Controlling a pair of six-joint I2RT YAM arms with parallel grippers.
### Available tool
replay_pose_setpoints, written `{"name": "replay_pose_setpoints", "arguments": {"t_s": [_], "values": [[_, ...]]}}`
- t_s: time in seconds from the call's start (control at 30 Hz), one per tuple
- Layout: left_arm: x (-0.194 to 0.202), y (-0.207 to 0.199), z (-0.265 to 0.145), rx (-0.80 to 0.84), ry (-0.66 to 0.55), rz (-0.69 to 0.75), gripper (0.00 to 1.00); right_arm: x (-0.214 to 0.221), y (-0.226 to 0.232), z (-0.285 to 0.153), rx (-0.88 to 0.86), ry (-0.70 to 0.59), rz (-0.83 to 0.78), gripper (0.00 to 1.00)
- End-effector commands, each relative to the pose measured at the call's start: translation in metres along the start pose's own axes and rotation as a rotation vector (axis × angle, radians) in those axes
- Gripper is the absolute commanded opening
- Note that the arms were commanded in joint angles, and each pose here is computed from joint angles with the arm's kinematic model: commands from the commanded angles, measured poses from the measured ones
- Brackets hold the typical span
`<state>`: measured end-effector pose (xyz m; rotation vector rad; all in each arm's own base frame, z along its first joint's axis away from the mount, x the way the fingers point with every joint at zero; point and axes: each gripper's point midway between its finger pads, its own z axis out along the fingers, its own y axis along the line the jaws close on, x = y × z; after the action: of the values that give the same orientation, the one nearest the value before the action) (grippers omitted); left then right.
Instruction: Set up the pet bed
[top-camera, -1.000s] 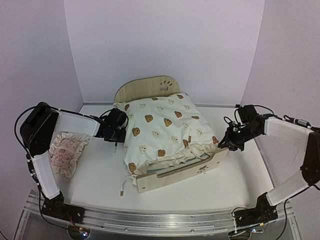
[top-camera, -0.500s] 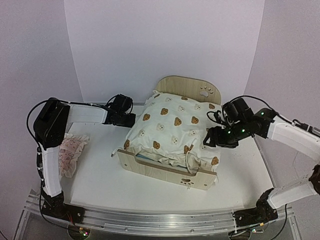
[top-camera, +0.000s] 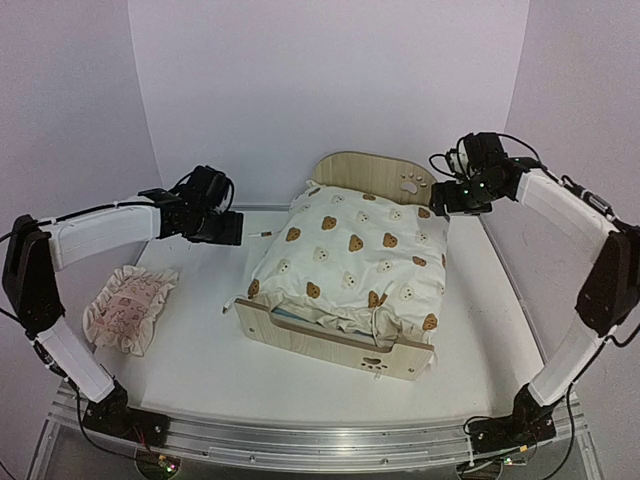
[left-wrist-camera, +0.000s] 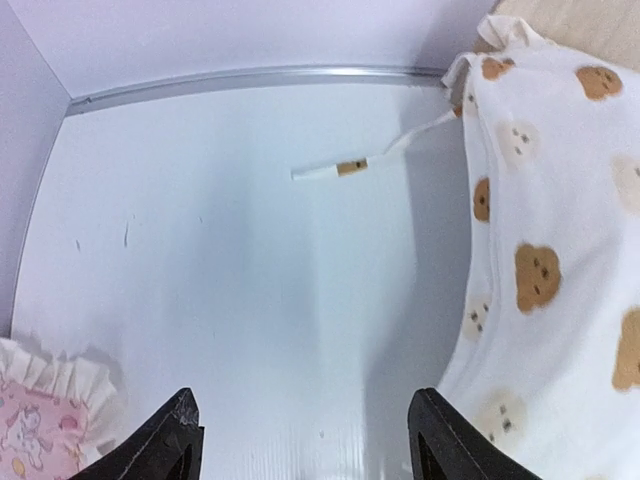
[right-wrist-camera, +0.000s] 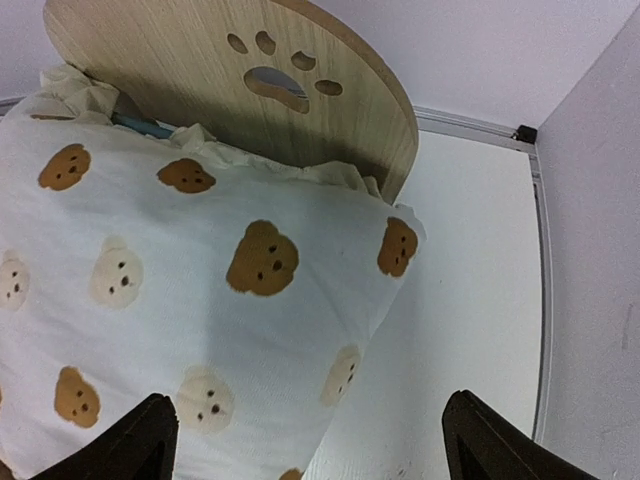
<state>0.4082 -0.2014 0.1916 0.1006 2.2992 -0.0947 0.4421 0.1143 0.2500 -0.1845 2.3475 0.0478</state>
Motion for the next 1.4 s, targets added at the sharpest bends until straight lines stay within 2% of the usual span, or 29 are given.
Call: {"name": "replay_pose_setpoints", "arguments": {"t_s": [0.0,0.17,0.3,0.43,0.5,0.7,0.77,0.93,1.1,1.37], "values": [[0.060,-0.020,-0.042,-0.006,0.151,0.050,0.69,-0.046,0.009,0.032,-0.106,-0.088,-0.161,0.94],[0.096,-0.057,-0.086,0.101,0.212,0.083,0.60,-0.073,0.001,0.068,-0.100,-0.132,-0.235,0.95],[0.122,-0.093,-0.117,0.275,0.271,0.102,0.57,-0.090,-0.015,0.091,-0.079,-0.164,-0.242,0.95],[0.149,-0.134,-0.138,0.471,0.338,0.138,0.56,-0.101,-0.021,0.115,-0.145,-0.216,-0.220,0.96],[0.159,-0.149,-0.142,0.526,0.362,0.158,0.55,-0.106,-0.020,0.127,-0.173,-0.237,-0.222,0.96],[0.170,-0.160,-0.114,0.488,0.352,0.167,0.51,-0.108,-0.005,0.156,-0.296,-0.250,-0.231,0.93],[0.177,-0.159,-0.095,0.430,0.345,0.178,0.51,-0.103,0.000,0.158,-0.350,-0.242,-0.226,0.87],[0.181,-0.145,-0.059,0.265,0.316,0.200,0.49,-0.097,0.006,0.153,-0.411,-0.238,-0.230,0.65],[0.171,-0.133,-0.051,0.240,0.289,0.187,0.49,-0.091,-0.001,0.139,-0.424,-0.230,-0.218,0.48],[0.155,-0.071,-0.020,0.165,0.278,0.120,0.49,-0.054,-0.009,0.113,-0.414,-0.159,-0.171,0.14]]}}
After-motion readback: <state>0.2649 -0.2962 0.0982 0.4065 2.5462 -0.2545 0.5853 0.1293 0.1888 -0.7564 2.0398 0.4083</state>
